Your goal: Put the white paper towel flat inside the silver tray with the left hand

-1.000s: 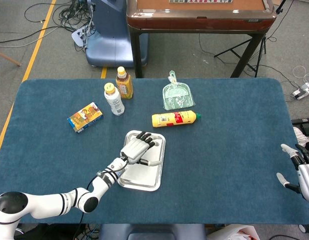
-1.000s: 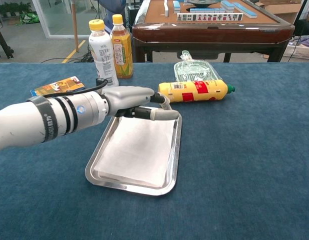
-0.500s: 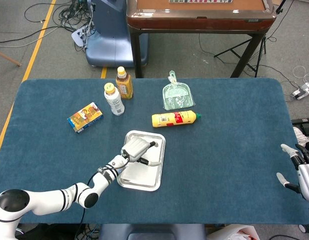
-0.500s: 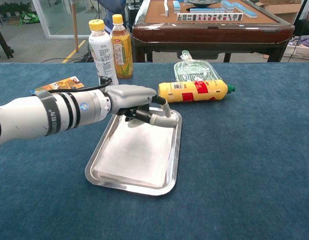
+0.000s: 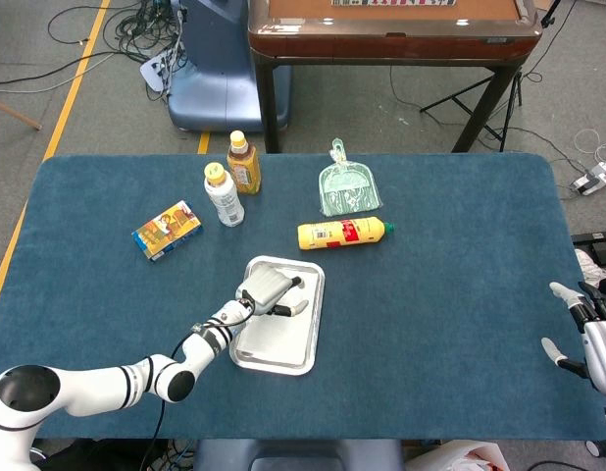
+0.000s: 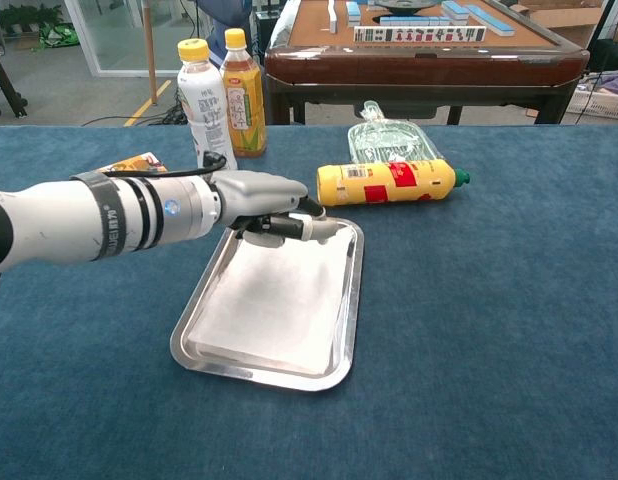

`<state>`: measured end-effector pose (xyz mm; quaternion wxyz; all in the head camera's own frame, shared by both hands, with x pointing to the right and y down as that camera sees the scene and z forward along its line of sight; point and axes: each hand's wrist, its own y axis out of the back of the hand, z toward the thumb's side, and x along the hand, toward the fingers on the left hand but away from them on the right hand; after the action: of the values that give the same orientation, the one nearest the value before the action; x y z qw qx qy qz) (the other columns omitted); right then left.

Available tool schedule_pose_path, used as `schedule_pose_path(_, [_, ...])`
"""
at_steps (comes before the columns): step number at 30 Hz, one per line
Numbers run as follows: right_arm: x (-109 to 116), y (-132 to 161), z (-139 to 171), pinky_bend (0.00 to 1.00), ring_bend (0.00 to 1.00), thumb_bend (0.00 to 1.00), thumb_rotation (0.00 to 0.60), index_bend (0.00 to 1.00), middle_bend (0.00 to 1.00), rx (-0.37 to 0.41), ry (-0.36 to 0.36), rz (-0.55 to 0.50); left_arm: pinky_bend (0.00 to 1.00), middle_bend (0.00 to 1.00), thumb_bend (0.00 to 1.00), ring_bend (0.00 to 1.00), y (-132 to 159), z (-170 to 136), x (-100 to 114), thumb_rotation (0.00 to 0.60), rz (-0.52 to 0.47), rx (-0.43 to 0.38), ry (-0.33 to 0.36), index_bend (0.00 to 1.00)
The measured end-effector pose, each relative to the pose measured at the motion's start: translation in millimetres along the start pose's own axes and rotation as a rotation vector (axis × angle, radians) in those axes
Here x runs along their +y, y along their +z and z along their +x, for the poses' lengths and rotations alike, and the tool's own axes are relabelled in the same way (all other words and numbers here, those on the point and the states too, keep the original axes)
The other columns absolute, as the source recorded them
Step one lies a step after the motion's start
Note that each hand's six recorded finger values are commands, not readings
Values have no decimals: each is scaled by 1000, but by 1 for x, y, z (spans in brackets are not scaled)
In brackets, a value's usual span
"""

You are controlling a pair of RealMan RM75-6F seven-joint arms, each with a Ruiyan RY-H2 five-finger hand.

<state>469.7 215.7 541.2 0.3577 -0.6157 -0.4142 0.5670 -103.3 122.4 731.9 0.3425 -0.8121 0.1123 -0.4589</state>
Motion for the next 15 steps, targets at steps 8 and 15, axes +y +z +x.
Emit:
schedule_pose_path(8, [0, -1, 1, 178, 103, 256, 600, 178, 258, -4, -2, -1, 721, 1000, 321, 851, 5, 4, -2, 0, 39, 15, -31, 181])
schedule_pose_path(15, [0, -1, 0, 178, 103, 256, 600, 178, 258, -4, -5, -4, 721, 1000, 320, 849, 4, 6, -7, 0, 149, 38, -56, 200])
